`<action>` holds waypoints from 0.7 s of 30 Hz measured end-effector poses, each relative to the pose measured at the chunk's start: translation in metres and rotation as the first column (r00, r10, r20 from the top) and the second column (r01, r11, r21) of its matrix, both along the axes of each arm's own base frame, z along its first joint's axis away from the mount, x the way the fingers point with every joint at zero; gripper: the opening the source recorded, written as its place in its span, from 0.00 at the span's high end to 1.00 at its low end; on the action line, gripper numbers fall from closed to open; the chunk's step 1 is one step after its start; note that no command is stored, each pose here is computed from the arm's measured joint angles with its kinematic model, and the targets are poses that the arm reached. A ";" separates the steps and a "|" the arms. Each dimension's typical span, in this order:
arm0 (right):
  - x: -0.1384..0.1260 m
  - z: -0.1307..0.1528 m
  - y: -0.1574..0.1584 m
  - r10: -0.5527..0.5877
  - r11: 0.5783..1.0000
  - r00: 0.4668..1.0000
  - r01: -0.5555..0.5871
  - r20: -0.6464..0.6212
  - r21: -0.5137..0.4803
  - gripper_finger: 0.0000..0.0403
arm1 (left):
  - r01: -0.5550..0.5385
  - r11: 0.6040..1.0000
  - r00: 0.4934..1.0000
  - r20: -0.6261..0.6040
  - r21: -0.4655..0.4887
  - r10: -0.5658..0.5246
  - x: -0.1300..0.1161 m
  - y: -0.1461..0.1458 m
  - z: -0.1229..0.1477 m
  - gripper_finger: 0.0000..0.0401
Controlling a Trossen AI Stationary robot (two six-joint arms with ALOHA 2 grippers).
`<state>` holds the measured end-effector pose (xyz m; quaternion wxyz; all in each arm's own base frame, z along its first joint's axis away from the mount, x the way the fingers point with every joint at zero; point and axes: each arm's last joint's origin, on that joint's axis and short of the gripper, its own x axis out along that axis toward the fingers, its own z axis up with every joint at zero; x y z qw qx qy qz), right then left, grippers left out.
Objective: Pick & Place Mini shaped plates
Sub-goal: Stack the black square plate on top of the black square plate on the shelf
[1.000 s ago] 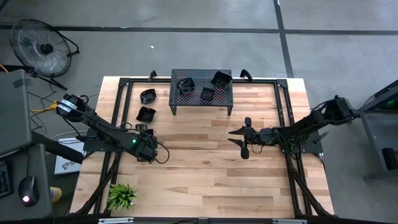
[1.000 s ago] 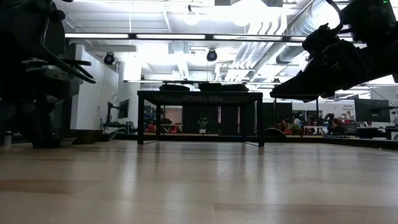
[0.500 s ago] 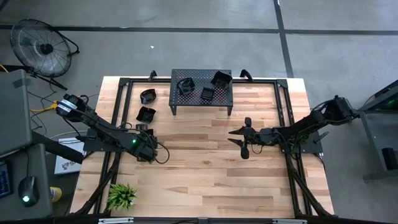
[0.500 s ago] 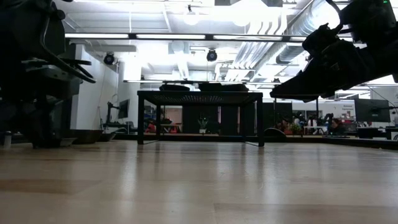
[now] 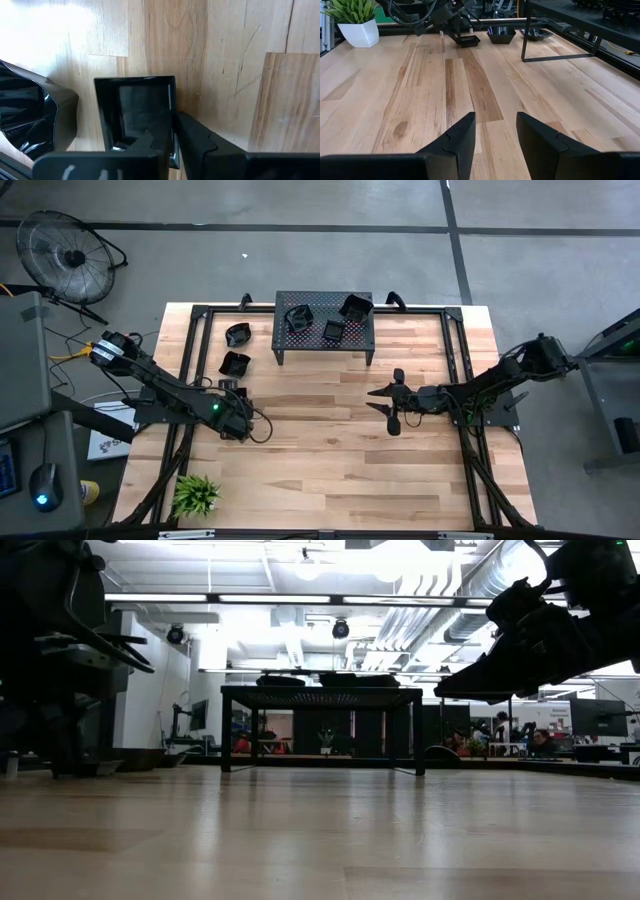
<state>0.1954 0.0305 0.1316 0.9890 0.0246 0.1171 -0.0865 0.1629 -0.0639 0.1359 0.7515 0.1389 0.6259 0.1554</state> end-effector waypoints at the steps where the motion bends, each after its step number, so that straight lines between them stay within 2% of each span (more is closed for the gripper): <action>1: 0.000 0.000 0.000 0.000 1.000 1.000 0.000 0.000 0.000 0.66 | 0.000 1.000 1.000 0.000 0.000 0.000 0.000 0.000 0.000 0.94; 6: 0.000 0.000 0.000 0.000 1.000 1.000 0.000 0.000 0.000 0.66 | 0.000 1.000 1.000 0.000 0.000 0.000 0.000 0.000 0.000 0.99; 13: 0.000 0.000 0.000 0.000 1.000 1.000 0.000 0.000 0.000 0.66 | 0.001 1.000 1.000 0.001 -0.006 -0.001 0.001 -0.001 0.002 0.99; 21: 0.000 0.000 0.000 0.000 1.000 1.000 0.000 0.000 0.000 0.66 | 0.092 0.996 0.994 0.053 -0.005 -0.092 0.019 -0.009 0.022 0.99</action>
